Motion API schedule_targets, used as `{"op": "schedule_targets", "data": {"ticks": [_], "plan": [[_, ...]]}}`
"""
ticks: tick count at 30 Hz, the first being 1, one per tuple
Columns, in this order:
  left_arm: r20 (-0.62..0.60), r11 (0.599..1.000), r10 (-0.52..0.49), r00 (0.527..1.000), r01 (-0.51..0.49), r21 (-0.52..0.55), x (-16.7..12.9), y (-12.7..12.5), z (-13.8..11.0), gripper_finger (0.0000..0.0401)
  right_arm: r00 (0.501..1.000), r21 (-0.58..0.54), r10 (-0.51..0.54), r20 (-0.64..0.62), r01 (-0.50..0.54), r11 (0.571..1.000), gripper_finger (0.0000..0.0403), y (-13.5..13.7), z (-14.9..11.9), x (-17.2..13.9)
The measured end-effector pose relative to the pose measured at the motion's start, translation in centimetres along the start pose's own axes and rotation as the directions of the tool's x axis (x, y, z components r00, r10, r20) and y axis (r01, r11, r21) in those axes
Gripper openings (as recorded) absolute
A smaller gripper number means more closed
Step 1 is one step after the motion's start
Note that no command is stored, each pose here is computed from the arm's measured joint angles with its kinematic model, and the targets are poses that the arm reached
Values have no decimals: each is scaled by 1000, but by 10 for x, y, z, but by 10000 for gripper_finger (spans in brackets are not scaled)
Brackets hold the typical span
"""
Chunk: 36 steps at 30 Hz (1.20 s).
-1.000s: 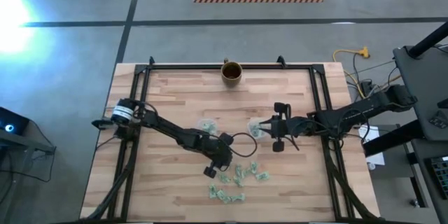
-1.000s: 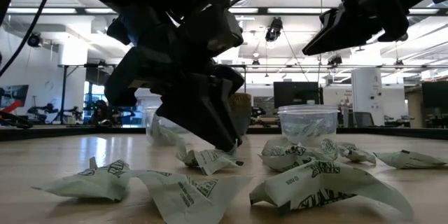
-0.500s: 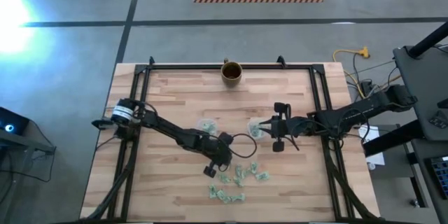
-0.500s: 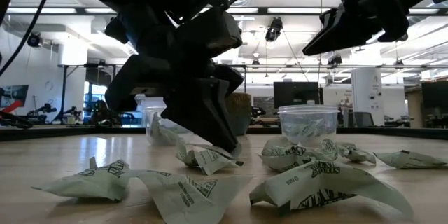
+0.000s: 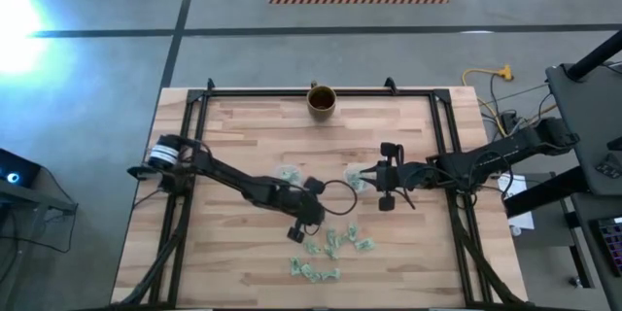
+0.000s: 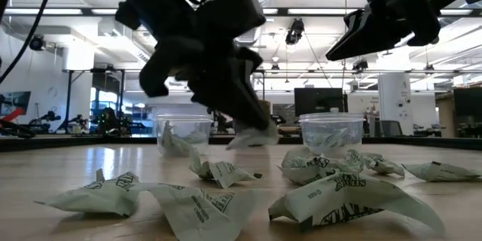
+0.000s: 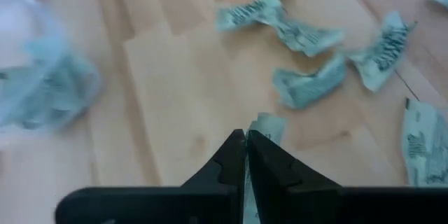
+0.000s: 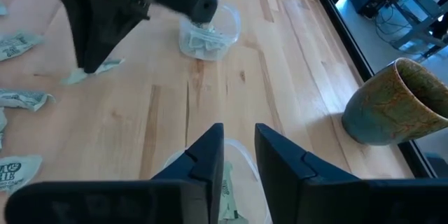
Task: Pick and place Stevia / Truvia into bins
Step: Put the white stevia packet into the left transparent container
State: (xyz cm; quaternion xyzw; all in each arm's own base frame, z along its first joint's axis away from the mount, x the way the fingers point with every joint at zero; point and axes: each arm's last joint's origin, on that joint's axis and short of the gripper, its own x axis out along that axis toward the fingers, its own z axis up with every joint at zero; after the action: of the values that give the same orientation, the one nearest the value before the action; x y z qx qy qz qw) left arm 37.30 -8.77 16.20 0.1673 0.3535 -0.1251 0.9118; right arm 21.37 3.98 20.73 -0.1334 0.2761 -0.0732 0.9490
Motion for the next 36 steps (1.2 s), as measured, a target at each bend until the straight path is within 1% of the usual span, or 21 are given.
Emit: {"op": "schedule_targets", "data": {"ticks": [5, 10, 14, 18, 21, 24, 26, 31, 36], "plan": [[4, 996, 88, 996, -88, -3, -15, 5, 8, 0, 1000, 1, 0, 0, 0, 1000, 74, 0, 0, 0], [-39, 979, 205, 978, -205, -2, -34, 9, 11, 0, 1000, 2, 2, 0, -2, 1000, 68, 0, 0, 0], [-58, 947, 318, 946, -320, -16, -54, 15, 16, 0, 1000, 4, 2, 1, -2, 1000, 71, 0, 0, 0], [-115, 904, 422, 899, -427, -17, -74, 19, 14, 0, 1000, 5, 4, 1, -4, 1000, 77, 0, 0, 0], [-176, 873, 474, 863, -486, -30, -86, 21, 10, 0, 1000, 7, 7, 1, -7, 1000, 77, 1, 0, 0], [-238, 851, 499, 833, -524, -49, -93, 20, 1, 0, 1000, 7, 7, 1, -7, 1000, 73, 1, 0, 0], [-270, 844, 502, 821, -533, -53, -93, 18, -7, 0, 1000, 7, 7, 1, -7, 1000, 70, 1, 0, 0], [-304, 847, 496, 814, -530, -39, -91, 15, -18, 0, 1000, 7, 7, 2, -7, 1000, 70, 1, 0, 0], [-330, 844, 484, 811, -532, -70, -91, 15, -22, 0, 1000, 8, 7, 3, -7, 1000, 77, 1, 0, 0]]}}
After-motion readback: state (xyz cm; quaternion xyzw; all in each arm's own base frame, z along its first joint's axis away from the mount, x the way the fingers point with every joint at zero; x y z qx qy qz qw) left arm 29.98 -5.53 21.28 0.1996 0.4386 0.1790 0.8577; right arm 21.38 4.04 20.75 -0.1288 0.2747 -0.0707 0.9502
